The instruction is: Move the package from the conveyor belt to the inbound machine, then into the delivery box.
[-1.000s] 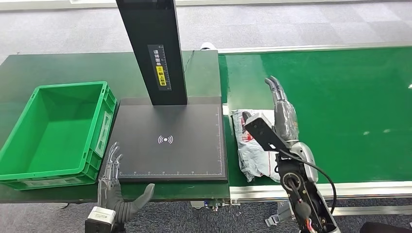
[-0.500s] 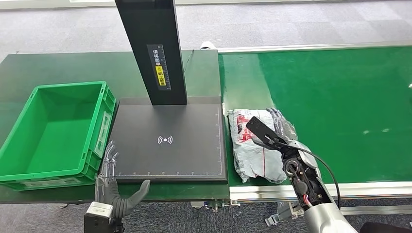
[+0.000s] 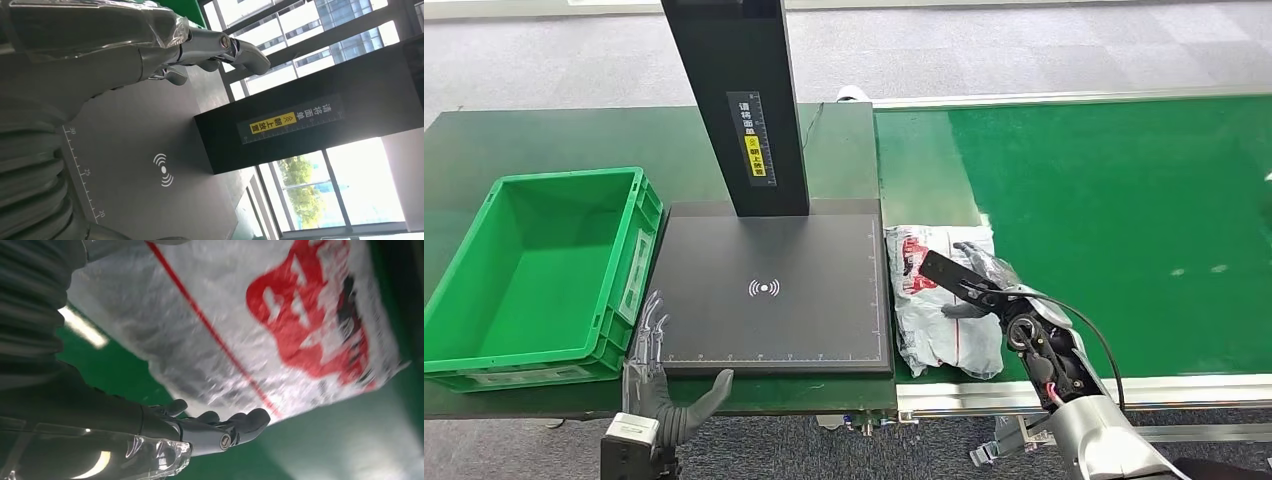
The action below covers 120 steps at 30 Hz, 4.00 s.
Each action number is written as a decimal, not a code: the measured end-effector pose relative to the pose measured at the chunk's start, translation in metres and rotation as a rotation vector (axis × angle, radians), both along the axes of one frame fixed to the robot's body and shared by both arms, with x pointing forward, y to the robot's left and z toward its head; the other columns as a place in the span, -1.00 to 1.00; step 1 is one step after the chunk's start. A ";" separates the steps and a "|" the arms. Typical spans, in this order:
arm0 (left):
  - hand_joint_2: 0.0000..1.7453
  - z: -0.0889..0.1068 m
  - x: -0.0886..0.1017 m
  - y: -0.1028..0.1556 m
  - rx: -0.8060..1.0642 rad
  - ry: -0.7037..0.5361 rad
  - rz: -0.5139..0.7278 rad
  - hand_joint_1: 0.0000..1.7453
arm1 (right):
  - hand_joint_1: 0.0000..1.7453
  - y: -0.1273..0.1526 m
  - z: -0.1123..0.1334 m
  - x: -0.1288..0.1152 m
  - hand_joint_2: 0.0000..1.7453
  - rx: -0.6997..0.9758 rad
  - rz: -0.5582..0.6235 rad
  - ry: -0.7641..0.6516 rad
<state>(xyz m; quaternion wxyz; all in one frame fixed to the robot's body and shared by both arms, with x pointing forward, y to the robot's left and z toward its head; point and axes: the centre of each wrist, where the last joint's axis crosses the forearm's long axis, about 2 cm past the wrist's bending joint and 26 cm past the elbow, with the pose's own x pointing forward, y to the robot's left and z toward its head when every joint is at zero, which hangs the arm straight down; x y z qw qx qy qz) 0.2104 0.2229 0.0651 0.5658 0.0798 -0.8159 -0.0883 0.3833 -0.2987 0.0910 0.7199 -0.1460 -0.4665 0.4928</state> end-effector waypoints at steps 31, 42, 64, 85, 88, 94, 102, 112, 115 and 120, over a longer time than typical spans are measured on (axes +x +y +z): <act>1.00 -0.005 0.010 0.006 0.022 0.013 0.011 -1.00 | 1.00 0.026 -0.008 0.007 1.00 -0.033 0.305 0.265; 1.00 -0.006 0.008 0.008 0.028 0.016 0.018 -1.00 | 1.00 0.033 0.003 0.017 1.00 -0.134 0.246 0.179; 1.00 -0.007 -0.007 0.016 0.037 0.018 0.065 -1.00 | 1.00 0.040 0.004 0.018 1.00 -0.219 0.170 0.048; 1.00 -0.008 -0.027 0.016 0.033 0.000 0.076 -1.00 | 1.00 0.049 0.069 0.017 1.00 0.289 -0.077 -0.787; 1.00 -0.005 -0.026 0.015 0.025 -0.004 0.071 -1.00 | 1.00 0.052 0.084 0.011 1.00 0.350 -0.075 -0.913; 1.00 -0.003 -0.024 0.013 0.018 -0.011 0.062 -1.00 | 1.00 0.053 0.099 -0.003 1.00 0.414 -0.063 -1.077; 1.00 0.003 -0.012 0.011 0.011 -0.046 0.026 -1.00 | 1.00 0.089 0.084 -0.021 1.00 0.333 0.266 -0.940; 1.00 0.005 -0.006 0.010 0.012 -0.058 0.020 -1.00 | 1.00 0.134 0.049 -0.043 1.00 0.323 0.529 -0.709; 1.00 0.005 -0.006 0.011 0.013 -0.059 0.019 -1.00 | 1.00 0.136 0.046 -0.044 1.00 0.328 0.550 -0.674; 1.00 0.005 -0.004 0.011 0.014 -0.060 0.014 -1.00 | 1.00 0.146 0.041 -0.044 1.00 0.324 0.668 -0.492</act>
